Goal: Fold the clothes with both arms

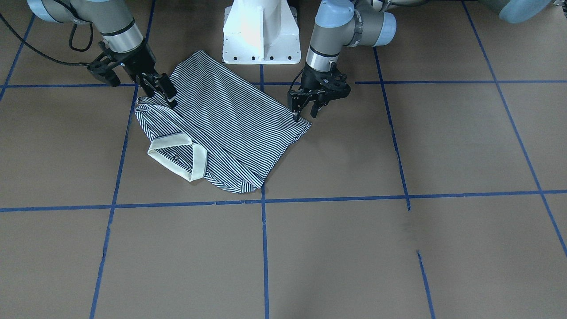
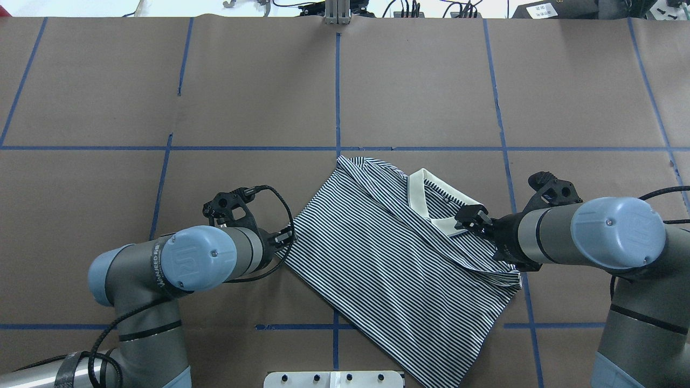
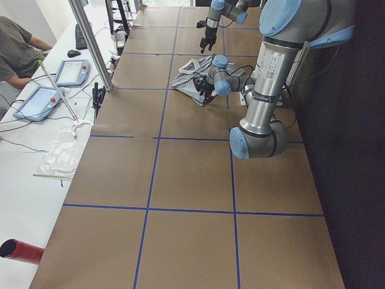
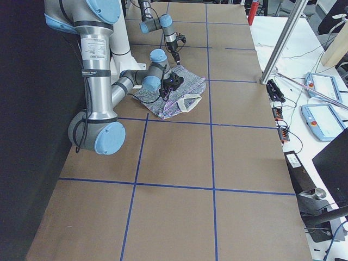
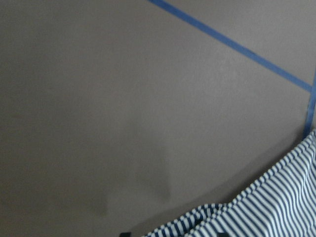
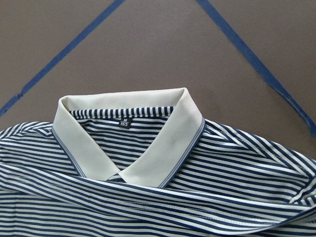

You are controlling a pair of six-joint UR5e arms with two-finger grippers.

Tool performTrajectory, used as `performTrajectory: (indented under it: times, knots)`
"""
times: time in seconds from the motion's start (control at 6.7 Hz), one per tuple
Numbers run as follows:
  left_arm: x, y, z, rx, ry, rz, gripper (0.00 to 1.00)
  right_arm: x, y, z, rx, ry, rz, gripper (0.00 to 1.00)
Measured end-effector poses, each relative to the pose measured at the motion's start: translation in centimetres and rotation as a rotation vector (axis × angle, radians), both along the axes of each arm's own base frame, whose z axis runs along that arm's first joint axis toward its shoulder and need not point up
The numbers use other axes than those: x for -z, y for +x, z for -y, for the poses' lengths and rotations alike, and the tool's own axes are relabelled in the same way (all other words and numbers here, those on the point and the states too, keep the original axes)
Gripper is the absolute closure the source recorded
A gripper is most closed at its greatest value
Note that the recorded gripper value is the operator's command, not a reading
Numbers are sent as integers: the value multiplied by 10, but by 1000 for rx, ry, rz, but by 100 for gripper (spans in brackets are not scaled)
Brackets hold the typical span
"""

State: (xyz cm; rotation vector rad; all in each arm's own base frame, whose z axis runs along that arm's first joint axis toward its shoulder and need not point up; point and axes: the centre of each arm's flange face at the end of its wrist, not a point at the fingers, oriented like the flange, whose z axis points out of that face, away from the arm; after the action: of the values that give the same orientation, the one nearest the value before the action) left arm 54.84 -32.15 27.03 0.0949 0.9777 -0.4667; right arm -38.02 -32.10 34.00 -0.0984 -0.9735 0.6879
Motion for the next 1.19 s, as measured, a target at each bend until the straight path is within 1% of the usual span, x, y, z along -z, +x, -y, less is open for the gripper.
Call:
performTrajectory:
  times: [0.15,0.3,0.45,0.6,1.05,1.19]
  knots:
    - [-3,4,-3,0,5,15,36,0,0,0,1,3,-2,0]
    - [-5,5,-1,1,26,29,36,-1,0,1,1,4,-3,0]
    - [-7,5,2,1,60,48,38,-1,0,1,1,4,-3,0]
    - [-8,6,4,-1,76,59,42,-1,0,1,1,4,-4,0]
    - [-12,12,3,-8,83,73,46,-2,1,2,-1,4,-4,0]
    - [-16,14,3,-9,81,80,50,-1,1,1,-1,4,-3,0]
